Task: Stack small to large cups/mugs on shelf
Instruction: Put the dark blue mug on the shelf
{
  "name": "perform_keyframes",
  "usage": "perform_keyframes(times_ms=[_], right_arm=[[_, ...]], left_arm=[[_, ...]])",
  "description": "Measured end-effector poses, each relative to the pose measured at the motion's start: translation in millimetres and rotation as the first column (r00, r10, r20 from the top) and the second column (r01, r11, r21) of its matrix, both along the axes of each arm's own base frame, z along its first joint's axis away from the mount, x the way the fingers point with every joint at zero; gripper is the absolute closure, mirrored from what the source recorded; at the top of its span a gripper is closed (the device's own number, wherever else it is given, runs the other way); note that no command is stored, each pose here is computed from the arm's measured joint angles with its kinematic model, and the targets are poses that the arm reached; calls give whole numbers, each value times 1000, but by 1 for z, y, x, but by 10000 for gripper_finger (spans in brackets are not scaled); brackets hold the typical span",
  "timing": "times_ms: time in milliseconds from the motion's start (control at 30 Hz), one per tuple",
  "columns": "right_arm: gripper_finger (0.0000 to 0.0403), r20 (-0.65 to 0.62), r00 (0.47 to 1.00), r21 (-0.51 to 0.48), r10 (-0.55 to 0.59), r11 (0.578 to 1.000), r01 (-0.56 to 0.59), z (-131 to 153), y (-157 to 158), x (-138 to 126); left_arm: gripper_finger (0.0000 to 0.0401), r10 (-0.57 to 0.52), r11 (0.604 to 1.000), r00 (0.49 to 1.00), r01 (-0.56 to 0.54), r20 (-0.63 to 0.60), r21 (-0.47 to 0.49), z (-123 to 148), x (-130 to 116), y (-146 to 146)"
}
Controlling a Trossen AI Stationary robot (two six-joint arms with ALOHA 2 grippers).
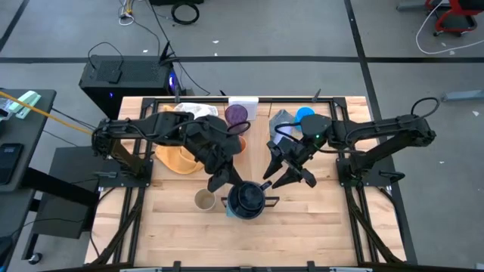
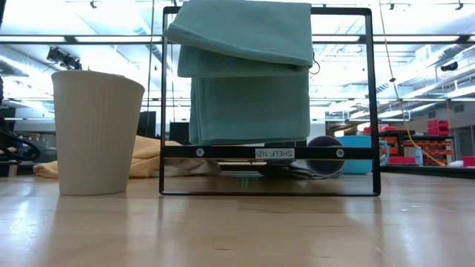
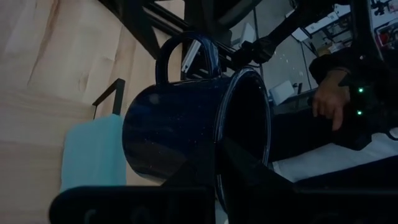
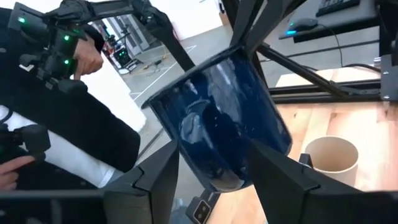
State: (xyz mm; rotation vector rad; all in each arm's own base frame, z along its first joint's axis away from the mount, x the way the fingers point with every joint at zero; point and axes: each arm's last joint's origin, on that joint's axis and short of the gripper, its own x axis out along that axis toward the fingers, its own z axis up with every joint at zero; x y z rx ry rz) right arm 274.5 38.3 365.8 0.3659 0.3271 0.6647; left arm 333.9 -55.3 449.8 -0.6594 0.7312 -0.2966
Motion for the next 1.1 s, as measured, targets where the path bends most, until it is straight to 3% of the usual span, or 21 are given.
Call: perform_keyframes(times_ms=[733,833,1033,1100], right_arm=[[213,6,1000,3,-7,1000,7,-6,9,10],[238,56,998,-12,-3,1000,3,-3,9,12],[342,140,990,-38,18,999,-13,2,10,12],[353,147,989,-42,21,999,-15,2,10,12]], left_arm=[[387,-2,1000,1000,2,6,0,0,1,4],[387,-4,1000,1000,4,7,-1,0,1,4],[387,-8,1000,1000,8,14,7,0,1,4],[387,-7,1000,1000,7,12,9,0,1,4]])
